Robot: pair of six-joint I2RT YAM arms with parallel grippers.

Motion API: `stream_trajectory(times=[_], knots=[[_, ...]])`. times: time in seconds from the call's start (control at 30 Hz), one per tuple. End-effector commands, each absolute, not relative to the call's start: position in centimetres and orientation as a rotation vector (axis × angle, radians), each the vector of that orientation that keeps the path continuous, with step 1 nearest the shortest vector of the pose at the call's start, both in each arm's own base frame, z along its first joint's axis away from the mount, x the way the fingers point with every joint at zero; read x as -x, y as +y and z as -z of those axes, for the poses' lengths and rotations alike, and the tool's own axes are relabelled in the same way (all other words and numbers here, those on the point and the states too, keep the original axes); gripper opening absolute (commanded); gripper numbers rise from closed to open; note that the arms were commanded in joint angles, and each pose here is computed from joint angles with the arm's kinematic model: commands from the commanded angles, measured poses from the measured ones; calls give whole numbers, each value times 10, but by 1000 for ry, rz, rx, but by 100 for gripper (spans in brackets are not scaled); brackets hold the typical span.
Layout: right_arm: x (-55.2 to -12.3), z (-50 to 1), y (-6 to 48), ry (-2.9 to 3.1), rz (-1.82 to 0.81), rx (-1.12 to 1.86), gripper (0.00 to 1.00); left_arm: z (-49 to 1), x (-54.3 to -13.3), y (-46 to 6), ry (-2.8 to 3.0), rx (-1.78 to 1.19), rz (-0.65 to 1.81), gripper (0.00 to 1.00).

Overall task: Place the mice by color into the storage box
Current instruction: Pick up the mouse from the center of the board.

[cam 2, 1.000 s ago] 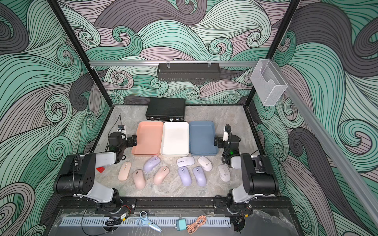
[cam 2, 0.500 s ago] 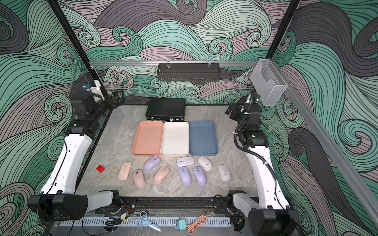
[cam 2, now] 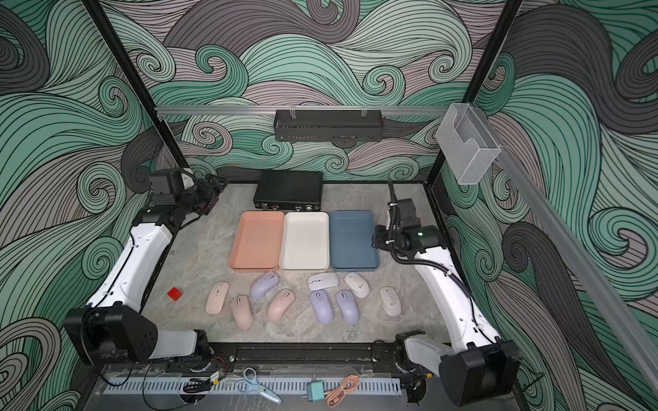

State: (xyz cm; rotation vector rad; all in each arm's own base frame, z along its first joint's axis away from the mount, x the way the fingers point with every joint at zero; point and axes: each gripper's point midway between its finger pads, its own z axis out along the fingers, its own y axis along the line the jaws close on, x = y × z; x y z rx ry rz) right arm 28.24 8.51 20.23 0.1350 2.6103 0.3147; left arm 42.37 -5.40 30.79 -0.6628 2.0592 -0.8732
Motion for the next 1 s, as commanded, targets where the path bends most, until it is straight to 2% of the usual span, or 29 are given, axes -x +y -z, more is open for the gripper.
stream_trajectory(times=[0.0, 0.1, 0.17, 0.27, 0.33, 0.47, 0.6, 0.7, 0.77, 0.97], knots=[[-239, -193, 115, 2694, -440, 48, 49, -324, -405, -112, 2117, 464, 1041, 85], [-221, -182, 122, 2727, -359, 94, 47, -286, -399, -137, 2196, 530, 1135, 85], [-209, -171, 135, 2746, -381, 114, 46, -261, -396, -167, 2211, 540, 1292, 85], [-194, -148, 164, 2732, -489, 128, 49, -226, -398, -212, 2338, 517, 1507, 85], [-185, -136, 171, 2734, -451, 164, 55, -217, -396, -221, 2409, 520, 1553, 83], [-171, -120, 188, 2757, -338, 316, 65, -211, -395, -213, 2432, 558, 1474, 84], [-163, -109, 209, 2793, -275, 420, 66, -210, -393, -206, 2446, 594, 1417, 84], [-157, -98, 237, 2826, -388, 433, 67, -207, -392, -201, 2454, 614, 1384, 84], [-157, -93, 248, 2832, -374, 480, 68, -204, -392, -201, 2463, 626, 1387, 84], [-161, -90, 255, 2850, -275, 572, 70, -206, -395, -193, 2455, 644, 1366, 84]])
